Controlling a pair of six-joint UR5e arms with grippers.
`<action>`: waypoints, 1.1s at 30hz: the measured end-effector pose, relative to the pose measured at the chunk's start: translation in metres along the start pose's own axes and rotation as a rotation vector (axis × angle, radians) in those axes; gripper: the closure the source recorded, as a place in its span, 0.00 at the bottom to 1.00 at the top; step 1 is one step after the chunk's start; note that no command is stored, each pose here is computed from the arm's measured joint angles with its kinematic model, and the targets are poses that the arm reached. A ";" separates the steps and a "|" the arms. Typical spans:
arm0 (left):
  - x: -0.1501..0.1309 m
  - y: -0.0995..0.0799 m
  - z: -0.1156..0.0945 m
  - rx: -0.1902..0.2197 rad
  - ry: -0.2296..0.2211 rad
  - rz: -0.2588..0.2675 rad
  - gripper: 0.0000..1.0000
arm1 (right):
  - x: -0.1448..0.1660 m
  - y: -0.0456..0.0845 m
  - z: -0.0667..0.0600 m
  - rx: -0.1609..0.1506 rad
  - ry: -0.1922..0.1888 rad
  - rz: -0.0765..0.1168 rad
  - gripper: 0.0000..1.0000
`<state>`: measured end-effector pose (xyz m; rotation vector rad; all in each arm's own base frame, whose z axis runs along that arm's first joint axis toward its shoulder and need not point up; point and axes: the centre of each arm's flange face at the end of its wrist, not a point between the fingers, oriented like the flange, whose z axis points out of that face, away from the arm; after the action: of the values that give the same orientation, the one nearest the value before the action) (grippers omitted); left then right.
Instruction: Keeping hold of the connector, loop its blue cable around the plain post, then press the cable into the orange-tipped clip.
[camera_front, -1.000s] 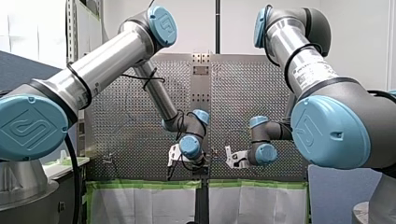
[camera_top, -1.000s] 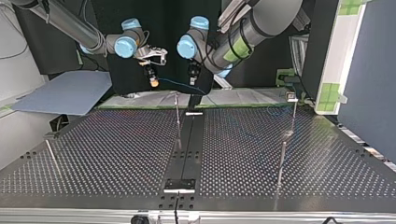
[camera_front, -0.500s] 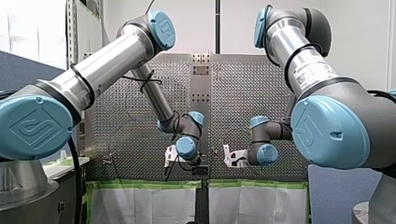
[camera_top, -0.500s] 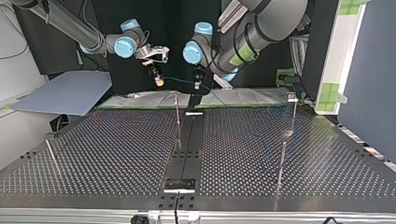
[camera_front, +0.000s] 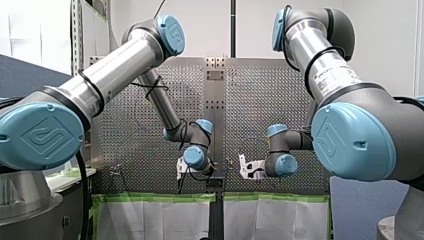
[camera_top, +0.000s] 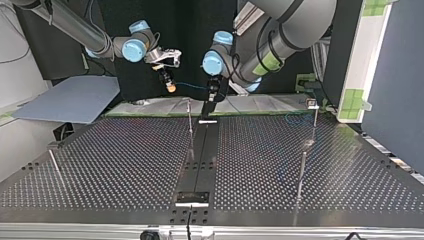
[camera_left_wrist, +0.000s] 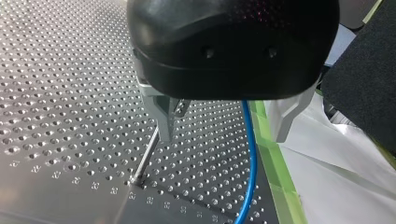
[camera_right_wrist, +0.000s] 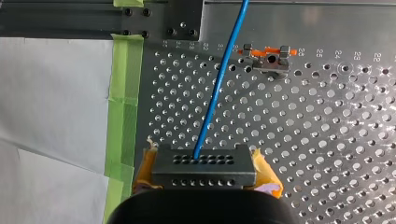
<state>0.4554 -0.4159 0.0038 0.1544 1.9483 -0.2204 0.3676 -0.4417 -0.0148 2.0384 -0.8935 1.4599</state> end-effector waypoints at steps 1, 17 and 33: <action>0.000 0.001 0.001 0.000 -0.001 -0.002 0.00 | 0.000 0.000 0.000 0.000 0.000 0.000 1.00; -0.009 0.018 0.024 0.013 0.000 -0.027 0.00 | 0.000 -0.003 0.000 0.005 0.000 -0.001 1.00; -0.003 0.029 0.027 -0.020 0.042 -0.022 0.99 | 0.000 0.000 0.000 -0.006 -0.001 0.014 1.00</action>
<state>0.4865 -0.3935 -0.0058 0.1254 1.9943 -0.2134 0.3672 -0.4419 -0.0149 2.0331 -0.9129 1.4615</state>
